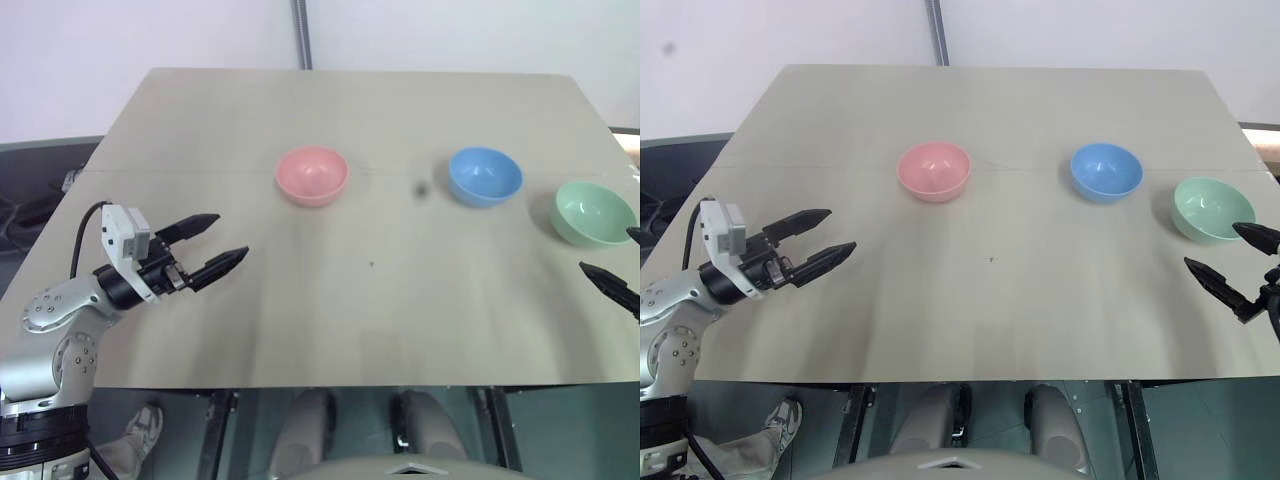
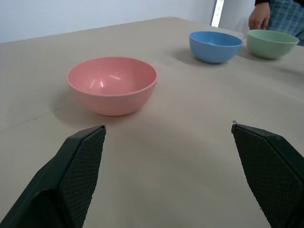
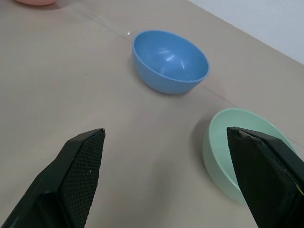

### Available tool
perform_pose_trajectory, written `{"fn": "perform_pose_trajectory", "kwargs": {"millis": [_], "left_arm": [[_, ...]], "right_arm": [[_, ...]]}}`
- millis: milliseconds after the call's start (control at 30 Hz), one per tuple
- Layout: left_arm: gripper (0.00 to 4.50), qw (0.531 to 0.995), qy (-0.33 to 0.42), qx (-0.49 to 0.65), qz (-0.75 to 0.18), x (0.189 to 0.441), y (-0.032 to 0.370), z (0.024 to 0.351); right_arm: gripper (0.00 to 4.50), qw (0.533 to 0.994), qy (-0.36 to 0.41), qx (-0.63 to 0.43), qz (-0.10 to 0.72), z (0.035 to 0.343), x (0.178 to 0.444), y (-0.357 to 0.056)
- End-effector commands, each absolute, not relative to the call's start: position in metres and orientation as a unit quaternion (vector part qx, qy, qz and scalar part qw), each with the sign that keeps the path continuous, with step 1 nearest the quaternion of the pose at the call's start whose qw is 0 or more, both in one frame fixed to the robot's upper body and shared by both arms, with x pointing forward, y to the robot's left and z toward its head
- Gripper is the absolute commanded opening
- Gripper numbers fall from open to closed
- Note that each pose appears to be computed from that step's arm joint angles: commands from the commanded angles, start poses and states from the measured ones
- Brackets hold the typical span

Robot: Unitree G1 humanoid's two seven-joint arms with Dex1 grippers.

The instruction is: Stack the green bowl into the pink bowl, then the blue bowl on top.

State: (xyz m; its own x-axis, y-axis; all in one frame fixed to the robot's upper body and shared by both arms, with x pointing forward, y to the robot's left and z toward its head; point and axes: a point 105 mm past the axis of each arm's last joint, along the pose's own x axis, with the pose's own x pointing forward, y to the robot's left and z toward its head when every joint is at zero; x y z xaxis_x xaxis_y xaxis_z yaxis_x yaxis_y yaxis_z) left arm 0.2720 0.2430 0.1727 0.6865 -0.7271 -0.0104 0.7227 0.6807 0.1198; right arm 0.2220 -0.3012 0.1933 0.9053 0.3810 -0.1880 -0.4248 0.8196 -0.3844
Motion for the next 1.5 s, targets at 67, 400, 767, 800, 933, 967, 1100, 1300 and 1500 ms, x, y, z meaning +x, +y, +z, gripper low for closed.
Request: {"fn": "perform_pose_trajectory", "kwargs": {"millis": [67,400,767,800,933,967,1100,1300,1500], "left_arm": [[4.5,0.912,-0.038,0.069,-0.403,0.27,0.235,0.185],[4.5,0.913,-0.045,0.067,-0.399,0.272,0.224,0.187],[4.5,0.933,-0.06,0.213,-0.282,0.303,0.211,0.2],[4.5,0.931,-0.05,0.234,-0.275,0.308,0.21,0.201],[4.5,0.861,0.018,0.429,-0.272,0.333,0.198,0.2],[4.5,0.828,0.034,0.483,-0.283,0.343,0.191,0.198],[4.5,0.767,0.039,0.565,-0.301,0.375,0.163,0.206],[4.5,0.697,0.081,0.627,-0.339,0.407,0.134,0.199],[2.53,0.66,0.113,0.641,-0.375,0.419,0.125,0.18]], "right_arm": [[4.45,0.947,0.037,-0.229,0.223,0.203,0.221,-0.294],[4.45,0.942,0.027,-0.225,0.246,0.202,0.23,-0.281],[4.45,0.925,0.006,-0.227,0.304,0.199,0.248,-0.252],[4.45,0.921,0.002,-0.228,0.315,0.199,0.251,-0.247],[4.45,0.901,-0.016,-0.234,0.364,0.201,0.261,-0.219],[4.45,0.894,-0.02,-0.241,0.378,0.201,0.263,-0.211],[4.45,0.868,-0.027,-0.253,0.427,0.196,0.261,-0.183],[4.45,0.855,-0.051,-0.249,0.453,0.202,0.258,-0.162],[4.5,0.873,-0.076,-0.228,0.424,0.219,0.259,-0.162]]}}
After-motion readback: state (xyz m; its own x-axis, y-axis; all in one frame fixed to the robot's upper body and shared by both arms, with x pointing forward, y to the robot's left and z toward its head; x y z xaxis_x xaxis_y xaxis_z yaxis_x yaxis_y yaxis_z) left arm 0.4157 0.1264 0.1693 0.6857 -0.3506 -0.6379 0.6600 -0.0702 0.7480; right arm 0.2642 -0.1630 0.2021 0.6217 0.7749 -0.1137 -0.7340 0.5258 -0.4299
